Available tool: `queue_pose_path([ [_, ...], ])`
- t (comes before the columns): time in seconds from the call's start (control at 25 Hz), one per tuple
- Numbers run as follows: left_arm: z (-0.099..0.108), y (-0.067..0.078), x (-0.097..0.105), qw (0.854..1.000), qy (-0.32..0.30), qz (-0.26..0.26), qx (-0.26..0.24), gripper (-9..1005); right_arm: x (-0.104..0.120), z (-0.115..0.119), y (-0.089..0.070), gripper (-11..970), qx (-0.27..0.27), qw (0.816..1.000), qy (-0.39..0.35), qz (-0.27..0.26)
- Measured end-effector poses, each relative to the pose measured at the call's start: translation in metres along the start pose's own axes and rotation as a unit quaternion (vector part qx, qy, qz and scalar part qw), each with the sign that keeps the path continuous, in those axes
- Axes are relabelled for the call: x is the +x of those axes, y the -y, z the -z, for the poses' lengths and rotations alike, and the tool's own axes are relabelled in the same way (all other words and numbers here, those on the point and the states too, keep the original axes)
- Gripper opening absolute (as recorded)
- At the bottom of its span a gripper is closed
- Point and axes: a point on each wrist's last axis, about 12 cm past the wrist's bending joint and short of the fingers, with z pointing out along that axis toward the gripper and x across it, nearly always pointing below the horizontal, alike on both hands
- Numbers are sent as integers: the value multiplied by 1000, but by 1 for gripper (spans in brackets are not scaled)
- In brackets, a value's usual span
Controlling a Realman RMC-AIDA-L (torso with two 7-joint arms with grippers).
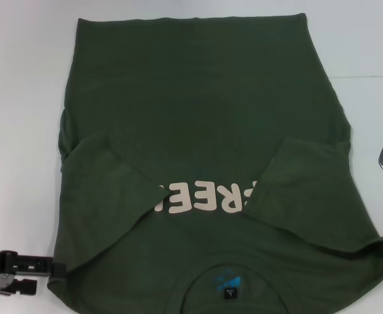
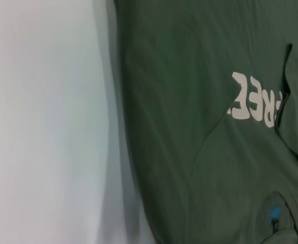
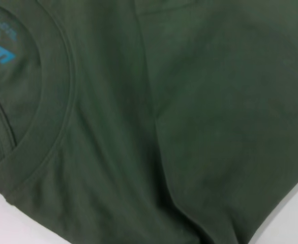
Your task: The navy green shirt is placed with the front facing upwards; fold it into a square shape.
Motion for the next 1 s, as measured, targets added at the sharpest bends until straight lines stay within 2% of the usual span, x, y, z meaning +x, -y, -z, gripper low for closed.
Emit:
queue_pose_path([
  [0.48,-22,0,-9,1000,-25,4,-15,864,-2,0,0,36,-1,1000,3,3],
  [1.0,-25,-5,-9,999,-22,-3,-33,829,-1,0,-1,35,-5,1000,5,2],
])
